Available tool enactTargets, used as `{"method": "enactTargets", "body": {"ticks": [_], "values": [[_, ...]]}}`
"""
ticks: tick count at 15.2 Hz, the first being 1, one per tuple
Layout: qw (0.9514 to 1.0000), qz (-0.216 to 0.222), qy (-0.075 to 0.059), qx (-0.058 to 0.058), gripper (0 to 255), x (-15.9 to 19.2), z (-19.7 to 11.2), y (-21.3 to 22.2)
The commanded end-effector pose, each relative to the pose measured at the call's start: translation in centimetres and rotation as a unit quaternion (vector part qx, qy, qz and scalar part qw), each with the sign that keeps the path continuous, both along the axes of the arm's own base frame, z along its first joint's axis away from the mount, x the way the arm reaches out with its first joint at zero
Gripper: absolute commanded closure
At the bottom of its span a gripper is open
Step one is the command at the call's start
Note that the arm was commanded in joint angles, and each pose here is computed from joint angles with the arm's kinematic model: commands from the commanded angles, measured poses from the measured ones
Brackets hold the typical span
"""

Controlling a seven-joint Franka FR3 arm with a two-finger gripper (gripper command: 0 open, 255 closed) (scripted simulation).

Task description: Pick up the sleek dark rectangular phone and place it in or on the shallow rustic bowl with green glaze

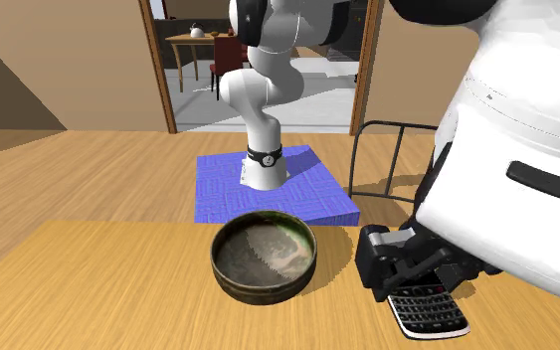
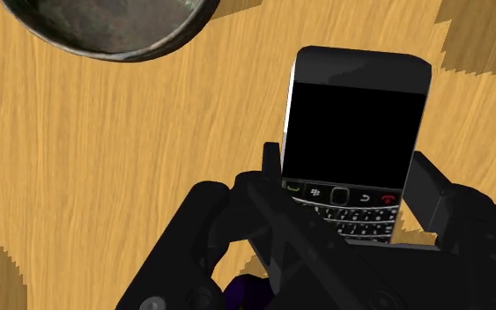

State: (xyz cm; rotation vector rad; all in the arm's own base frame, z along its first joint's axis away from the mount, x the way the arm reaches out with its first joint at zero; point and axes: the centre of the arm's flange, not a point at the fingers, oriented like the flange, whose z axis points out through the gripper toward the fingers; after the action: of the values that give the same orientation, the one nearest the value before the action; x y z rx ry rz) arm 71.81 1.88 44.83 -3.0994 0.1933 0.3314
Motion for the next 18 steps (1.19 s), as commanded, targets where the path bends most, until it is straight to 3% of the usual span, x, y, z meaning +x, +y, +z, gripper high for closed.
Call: {"method": "enactTargets", "body": {"ticks": [1,5,18], "values": [[1.0,0.0,0.0,0.0,255,0.0,1.1,0.1],[1.0,0.0,0.0,0.0,255,0.0,3.2,0.1],[1.0,0.0,0.0,0.0,255,-12.8,3.7,-11.4]]}}
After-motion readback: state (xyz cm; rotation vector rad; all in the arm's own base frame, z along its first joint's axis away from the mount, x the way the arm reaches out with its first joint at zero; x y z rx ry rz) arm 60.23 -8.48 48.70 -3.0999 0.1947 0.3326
